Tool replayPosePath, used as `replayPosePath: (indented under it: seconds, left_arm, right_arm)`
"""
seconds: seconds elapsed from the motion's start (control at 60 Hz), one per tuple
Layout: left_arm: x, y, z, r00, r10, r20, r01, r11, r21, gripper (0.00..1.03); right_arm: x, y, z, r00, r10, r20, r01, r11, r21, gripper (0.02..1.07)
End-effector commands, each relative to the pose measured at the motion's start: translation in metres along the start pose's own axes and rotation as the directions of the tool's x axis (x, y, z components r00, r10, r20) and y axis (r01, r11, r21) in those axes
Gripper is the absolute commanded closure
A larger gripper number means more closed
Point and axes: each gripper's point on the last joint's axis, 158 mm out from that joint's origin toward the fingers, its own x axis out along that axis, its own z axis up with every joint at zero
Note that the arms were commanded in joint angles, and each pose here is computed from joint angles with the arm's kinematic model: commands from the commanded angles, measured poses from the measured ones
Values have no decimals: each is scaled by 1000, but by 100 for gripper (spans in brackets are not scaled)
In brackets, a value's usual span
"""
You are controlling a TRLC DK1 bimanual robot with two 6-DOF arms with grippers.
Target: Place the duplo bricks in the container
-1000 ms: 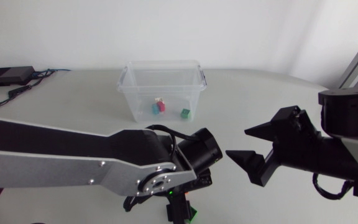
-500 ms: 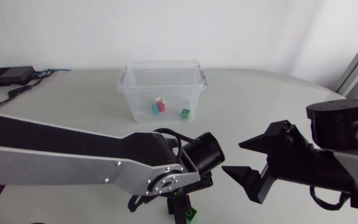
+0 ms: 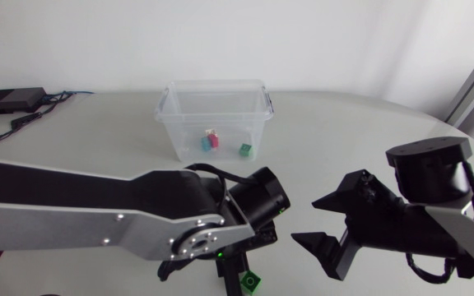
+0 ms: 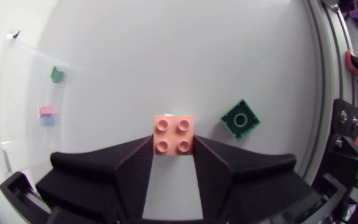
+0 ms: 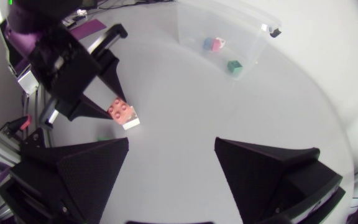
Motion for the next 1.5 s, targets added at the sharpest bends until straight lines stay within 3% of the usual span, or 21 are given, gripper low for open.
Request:
replayPosePath:
  seconds: [0.0,0.267,0.433,0.65,0.867,0.95,1.033,1.233,1.483]
  left_arm:
    - [-23,17,-3,999,31,43,-29,998,-53,76]
    - [-86,89,-2,970,147,195,-101,969,-227,76]
    - [-116,133,2,930,229,288,-124,932,-342,76]
    - [-144,200,-2,858,359,368,-136,849,-511,76]
    - [-148,251,-5,806,438,398,-127,785,-606,76]
    - [-150,269,-8,789,468,399,-124,756,-643,76]
    - [-150,285,-6,771,494,401,-125,736,-665,76]
    - [-132,309,-9,769,511,385,-120,706,-698,76]
    - [-101,326,-12,787,499,362,-101,684,-722,76]
  right_arm:
    - [2,6,-2,999,23,-34,-23,1000,-16,7]
    - [24,52,-13,960,163,-228,-176,984,-35,7]
    - [51,74,-17,915,181,-362,-199,980,-12,7]
    - [79,93,-38,846,180,-501,-211,977,-6,13]
    - [89,96,-58,804,163,-572,-204,979,-8,22]
    - [90,103,-58,800,167,-576,-218,976,-21,30]
    - [90,108,-57,796,170,-581,-229,973,-29,30]
    - [94,112,-57,788,171,-592,-236,971,-34,30]
    - [91,111,-68,726,162,-668,-236,972,-21,31]
